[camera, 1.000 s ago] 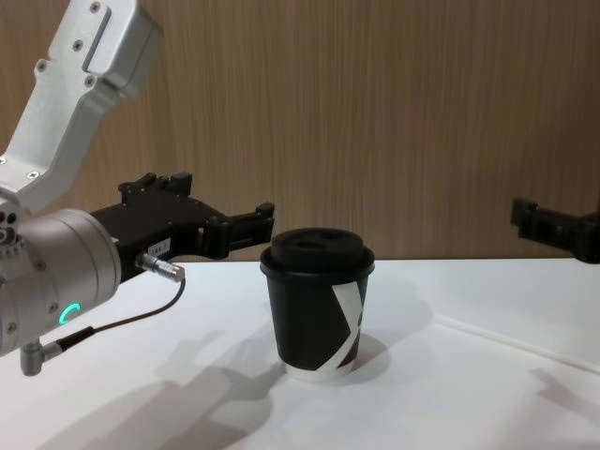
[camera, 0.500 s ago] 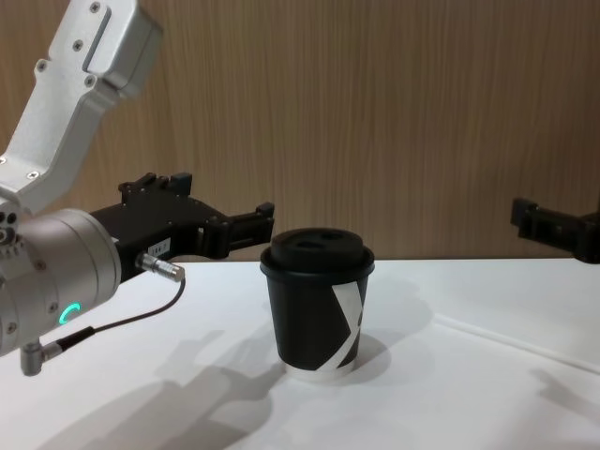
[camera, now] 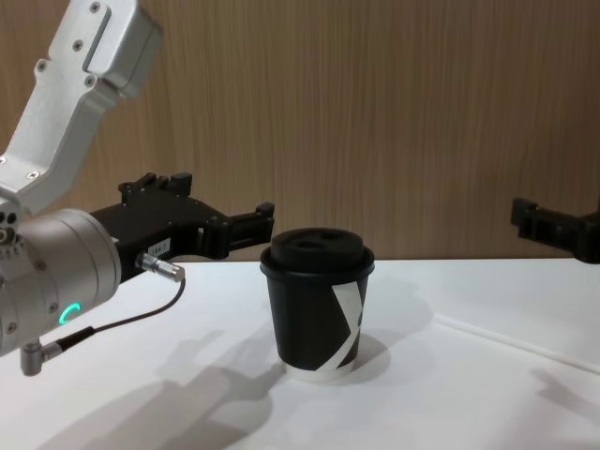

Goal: Pick up the straw with one hand, pass it to the other hand, and insert it into the cup.

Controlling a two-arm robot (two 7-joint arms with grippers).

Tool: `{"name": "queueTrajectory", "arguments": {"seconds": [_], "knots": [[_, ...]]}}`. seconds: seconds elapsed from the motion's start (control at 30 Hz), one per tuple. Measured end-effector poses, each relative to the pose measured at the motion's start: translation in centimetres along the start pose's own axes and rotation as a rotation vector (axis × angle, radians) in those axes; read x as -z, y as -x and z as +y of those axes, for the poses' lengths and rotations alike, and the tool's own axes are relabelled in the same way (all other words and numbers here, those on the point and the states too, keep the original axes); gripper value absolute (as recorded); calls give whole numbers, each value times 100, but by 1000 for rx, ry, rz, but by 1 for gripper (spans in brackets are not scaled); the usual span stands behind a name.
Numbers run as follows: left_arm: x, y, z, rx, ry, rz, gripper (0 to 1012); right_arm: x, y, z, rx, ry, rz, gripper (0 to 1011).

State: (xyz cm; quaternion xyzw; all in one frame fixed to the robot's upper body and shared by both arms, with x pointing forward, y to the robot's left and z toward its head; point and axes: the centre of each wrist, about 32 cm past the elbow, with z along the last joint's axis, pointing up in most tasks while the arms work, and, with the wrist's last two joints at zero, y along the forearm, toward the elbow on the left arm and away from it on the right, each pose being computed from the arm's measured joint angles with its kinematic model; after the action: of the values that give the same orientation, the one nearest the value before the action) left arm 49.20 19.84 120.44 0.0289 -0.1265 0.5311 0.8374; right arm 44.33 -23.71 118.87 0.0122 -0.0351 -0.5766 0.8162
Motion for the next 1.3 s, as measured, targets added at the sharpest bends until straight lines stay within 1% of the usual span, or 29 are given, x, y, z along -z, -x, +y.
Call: {"name": "queueTrajectory", "arguments": {"seconds": [0.43, 0.53, 0.7, 0.8, 0.87, 0.9, 0.97, 1.0, 1.07, 1.1, 1.23, 1.27, 1.3], "knots": [[0, 0, 0, 0, 0, 0, 1000, -1, -1, 0, 0, 0, 0, 1001], [0, 0, 0, 0, 0, 0, 1000, -4, -26, 2, -3, 0, -5, 1001], [0, 0, 0, 0, 0, 0, 1000, -18, -127, 10, -12, 1, -19, 1001], [0, 0, 0, 0, 0, 0, 1000, -37, -249, 19, -24, 7, -35, 1001], [0, 0, 0, 0, 0, 0, 1000, -48, -308, 22, -30, 14, -43, 1001], [0, 0, 0, 0, 0, 0, 1000, -57, -361, 23, -39, 22, -48, 1001], [0, 0, 0, 0, 0, 0, 1000, -65, -416, 23, -47, 31, -54, 1001], [0, 0, 0, 0, 0, 0, 1000, -75, -480, 23, -55, 42, -62, 1001], [0, 0, 0, 0, 0, 0, 1000, -84, -547, 23, -64, 55, -69, 1001], [0, 0, 0, 0, 0, 0, 1000, -88, -604, 23, -74, 67, -74, 1001], [0, 0, 0, 0, 0, 0, 1000, -95, -717, 22, -96, 94, -82, 1001], [0, 0, 0, 0, 0, 0, 1000, -98, -779, 22, -105, 109, -88, 1001], [0, 0, 0, 0, 0, 0, 1000, -99, -805, 22, -113, 117, -90, 1001]]}}
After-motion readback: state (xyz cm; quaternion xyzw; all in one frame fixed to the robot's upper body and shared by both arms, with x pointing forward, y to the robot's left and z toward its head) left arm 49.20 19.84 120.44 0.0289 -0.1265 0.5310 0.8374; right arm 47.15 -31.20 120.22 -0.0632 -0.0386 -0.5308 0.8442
